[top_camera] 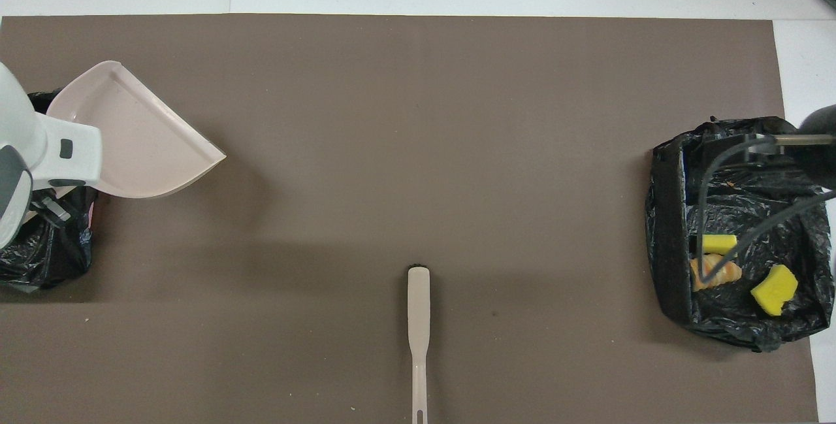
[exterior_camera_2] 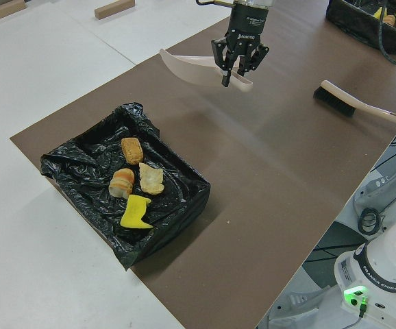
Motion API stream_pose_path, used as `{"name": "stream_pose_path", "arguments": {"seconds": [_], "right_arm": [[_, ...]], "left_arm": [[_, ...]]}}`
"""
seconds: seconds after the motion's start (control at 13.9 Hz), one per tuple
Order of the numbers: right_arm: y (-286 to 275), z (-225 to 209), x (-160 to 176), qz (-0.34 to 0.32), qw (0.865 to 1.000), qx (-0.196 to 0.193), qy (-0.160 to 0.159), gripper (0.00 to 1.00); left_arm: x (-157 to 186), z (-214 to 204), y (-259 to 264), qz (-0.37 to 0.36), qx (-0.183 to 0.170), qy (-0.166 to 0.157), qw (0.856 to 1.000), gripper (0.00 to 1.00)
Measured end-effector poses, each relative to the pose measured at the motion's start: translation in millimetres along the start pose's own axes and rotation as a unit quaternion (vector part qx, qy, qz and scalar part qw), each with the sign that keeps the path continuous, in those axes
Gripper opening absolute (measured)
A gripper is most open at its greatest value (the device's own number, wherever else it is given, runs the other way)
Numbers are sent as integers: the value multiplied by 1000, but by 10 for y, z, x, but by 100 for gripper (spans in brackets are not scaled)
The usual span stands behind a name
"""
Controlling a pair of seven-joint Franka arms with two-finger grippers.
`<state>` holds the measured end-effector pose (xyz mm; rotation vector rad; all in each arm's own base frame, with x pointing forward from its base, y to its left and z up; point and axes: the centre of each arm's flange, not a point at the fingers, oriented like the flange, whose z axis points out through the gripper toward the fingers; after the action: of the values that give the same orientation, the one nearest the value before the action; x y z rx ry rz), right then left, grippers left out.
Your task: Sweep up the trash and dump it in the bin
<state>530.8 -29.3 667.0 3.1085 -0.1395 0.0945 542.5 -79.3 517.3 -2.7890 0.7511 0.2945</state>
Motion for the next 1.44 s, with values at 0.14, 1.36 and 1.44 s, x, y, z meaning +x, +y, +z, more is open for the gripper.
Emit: {"name": "stream_pose_path", "arguments": {"seconds": [0.14, 1.36, 1.44], "right_arm": [[11, 6, -35, -2, 1000, 1, -4, 100], [-46, -99, -182, -8, 1000, 8, 2, 100], [-50, -96, -182, -8, 1000, 8, 2, 100]], "left_arm": [[121, -121, 360, -48, -28, 24, 998, 31], [1391, 359, 2903, -146, -136, 131, 971, 31], [1451, 466, 3007, -146, -136, 130, 971, 31]]}}
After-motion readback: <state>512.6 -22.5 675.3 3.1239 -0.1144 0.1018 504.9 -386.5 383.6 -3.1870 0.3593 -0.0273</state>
